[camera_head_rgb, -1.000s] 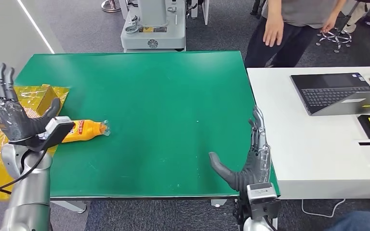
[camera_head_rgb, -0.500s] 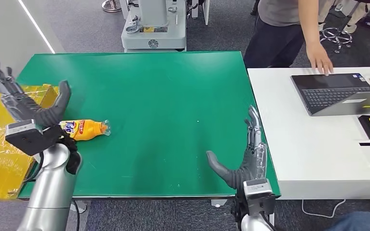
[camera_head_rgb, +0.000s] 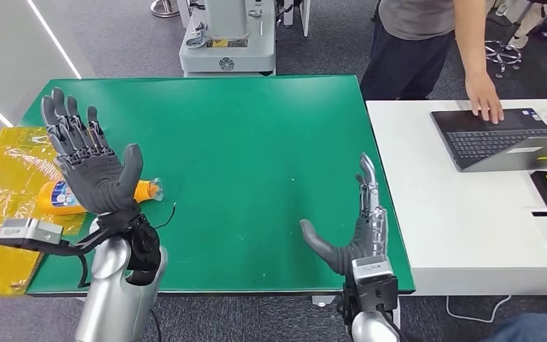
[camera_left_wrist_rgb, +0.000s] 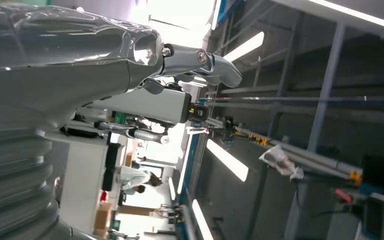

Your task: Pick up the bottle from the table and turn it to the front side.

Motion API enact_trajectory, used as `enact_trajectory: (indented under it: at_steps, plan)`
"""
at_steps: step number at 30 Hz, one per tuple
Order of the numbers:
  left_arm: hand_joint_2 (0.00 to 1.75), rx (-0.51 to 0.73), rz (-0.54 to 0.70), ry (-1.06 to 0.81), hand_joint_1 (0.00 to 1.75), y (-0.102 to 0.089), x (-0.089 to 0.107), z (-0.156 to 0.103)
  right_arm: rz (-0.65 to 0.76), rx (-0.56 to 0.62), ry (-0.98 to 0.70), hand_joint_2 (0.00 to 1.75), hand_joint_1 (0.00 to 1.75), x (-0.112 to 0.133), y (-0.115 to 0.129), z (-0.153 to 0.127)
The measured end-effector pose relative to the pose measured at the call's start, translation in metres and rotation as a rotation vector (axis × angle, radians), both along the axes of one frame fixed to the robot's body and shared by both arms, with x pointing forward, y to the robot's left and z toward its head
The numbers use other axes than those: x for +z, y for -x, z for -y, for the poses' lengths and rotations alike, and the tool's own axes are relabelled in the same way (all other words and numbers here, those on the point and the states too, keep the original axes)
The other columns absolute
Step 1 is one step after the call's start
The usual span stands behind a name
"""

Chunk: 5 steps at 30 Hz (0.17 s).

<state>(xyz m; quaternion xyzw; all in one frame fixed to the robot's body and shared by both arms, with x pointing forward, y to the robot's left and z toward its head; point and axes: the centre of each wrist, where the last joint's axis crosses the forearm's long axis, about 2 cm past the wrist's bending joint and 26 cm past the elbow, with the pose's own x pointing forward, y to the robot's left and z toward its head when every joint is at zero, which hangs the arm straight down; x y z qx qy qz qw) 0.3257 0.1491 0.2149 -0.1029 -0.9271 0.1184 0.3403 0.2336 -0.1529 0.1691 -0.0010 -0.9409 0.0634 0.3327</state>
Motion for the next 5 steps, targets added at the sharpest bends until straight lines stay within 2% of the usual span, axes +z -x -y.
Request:
enact_trajectory:
  at_steps: [5]
  plan:
    - [1.75,-0.006,0.004,0.105,0.00,0.019,0.007,0.011,-0.012,0.018,0.024,1.75,0.00,0.000,0.001,-0.001]
